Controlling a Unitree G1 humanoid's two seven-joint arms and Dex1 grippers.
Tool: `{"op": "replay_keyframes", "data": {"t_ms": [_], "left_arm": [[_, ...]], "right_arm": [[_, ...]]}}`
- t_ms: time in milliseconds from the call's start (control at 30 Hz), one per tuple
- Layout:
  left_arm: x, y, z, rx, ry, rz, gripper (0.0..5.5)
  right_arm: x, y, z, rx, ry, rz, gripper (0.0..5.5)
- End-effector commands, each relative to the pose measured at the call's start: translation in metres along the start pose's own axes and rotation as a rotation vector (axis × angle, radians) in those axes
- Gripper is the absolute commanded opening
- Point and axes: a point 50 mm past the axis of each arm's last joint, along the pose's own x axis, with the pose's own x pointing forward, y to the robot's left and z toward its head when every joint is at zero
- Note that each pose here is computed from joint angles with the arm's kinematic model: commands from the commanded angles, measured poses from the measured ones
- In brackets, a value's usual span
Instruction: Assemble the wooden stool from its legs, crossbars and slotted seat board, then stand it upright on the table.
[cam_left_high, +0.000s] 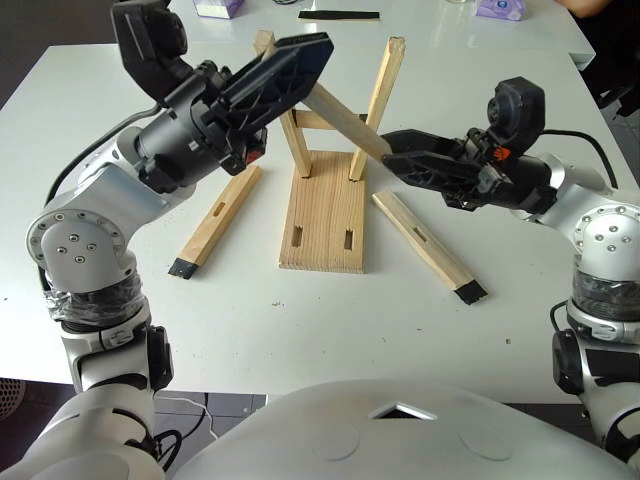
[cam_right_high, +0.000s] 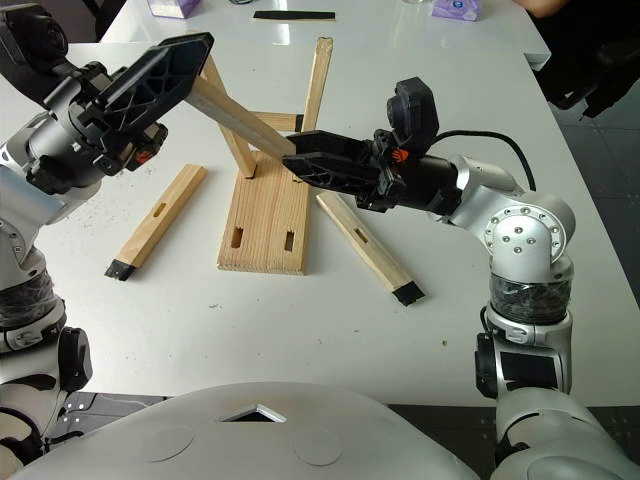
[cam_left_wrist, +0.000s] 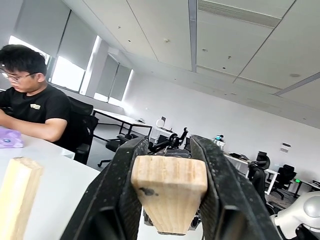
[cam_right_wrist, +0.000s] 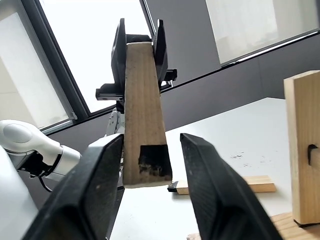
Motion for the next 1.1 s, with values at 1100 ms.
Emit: {"op": "replay_keyframes", "data": {"t_ms": [1100], "left_arm": [[-0.168, 0.037, -0.016, 0.411, 0.711, 0.608, 1.32]], "right_arm": [[-0.044, -0.054, -0.05, -0.217, 0.044, -0.552, 2.23]]}}
